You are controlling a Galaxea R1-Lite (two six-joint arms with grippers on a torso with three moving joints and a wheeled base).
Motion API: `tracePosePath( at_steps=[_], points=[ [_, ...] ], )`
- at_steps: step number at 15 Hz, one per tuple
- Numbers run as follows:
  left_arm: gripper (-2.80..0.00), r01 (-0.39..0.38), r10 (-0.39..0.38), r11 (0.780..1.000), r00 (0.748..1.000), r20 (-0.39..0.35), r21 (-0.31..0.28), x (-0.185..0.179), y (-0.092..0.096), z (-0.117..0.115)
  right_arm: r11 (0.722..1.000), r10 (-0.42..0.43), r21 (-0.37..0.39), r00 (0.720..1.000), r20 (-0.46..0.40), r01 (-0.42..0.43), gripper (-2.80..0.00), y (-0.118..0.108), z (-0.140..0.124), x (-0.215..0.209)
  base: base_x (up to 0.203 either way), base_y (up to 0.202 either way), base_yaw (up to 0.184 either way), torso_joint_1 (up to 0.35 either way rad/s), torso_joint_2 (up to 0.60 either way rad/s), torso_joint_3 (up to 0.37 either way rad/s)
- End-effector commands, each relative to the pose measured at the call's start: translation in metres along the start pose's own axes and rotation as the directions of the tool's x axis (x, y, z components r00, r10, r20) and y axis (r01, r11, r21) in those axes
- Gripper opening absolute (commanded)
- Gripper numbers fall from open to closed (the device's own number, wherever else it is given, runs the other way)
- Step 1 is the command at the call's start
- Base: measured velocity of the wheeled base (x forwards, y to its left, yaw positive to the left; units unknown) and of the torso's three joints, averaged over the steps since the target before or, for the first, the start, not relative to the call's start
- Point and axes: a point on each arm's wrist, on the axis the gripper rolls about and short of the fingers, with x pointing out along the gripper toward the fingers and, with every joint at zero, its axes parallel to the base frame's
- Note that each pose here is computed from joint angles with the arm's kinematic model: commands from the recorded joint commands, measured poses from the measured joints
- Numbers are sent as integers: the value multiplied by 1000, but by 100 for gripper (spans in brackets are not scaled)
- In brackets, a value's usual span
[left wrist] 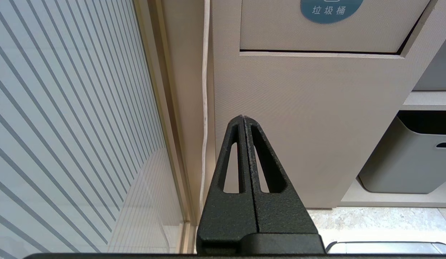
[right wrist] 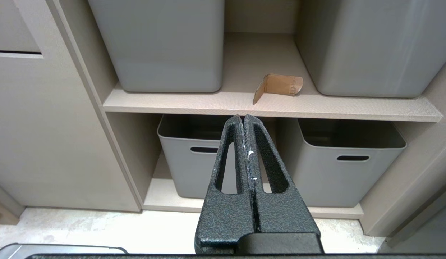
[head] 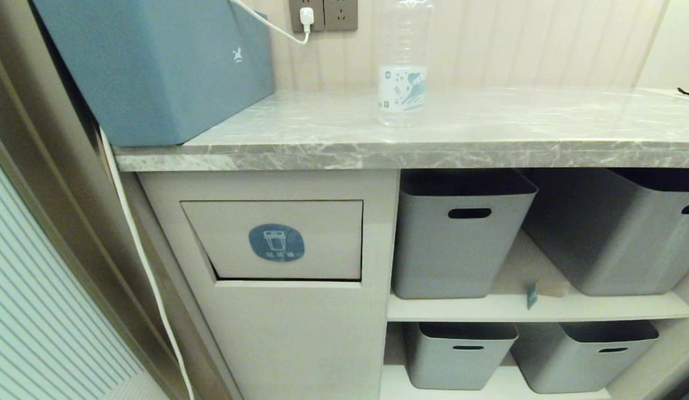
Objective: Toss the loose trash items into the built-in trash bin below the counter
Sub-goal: Pick up the garbage
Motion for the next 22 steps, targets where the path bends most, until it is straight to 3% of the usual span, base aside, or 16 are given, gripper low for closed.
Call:
tracePosePath(
  at_steps=[1, 6, 10, 22],
  points=[
    [-280, 0, 0, 1000, 1000, 0, 0, 0, 0, 0, 1000, 0, -1, 1000, 1, 0, -280, 0, 0, 0, 0, 0, 0, 0, 0, 0],
    [-280, 1, -1, 1000, 1000, 0, 8, 0, 0, 0, 1000, 0, -1, 1000, 1, 0, -280, 0, 0, 0, 0, 0, 0, 0, 0, 0],
    [-280, 14, -13, 993, 1000, -6, 118, 0, 0, -1, 1000, 0, -1, 1000, 1, 0, -280, 0, 0, 0, 0, 0, 0, 0, 0, 0],
    [-280, 16, -15, 992, 1000, -6, 124, 0, 0, -1, 1000, 0, -1, 1000, 1, 0, -280, 0, 0, 0, 0, 0, 0, 0, 0, 0]
  ],
)
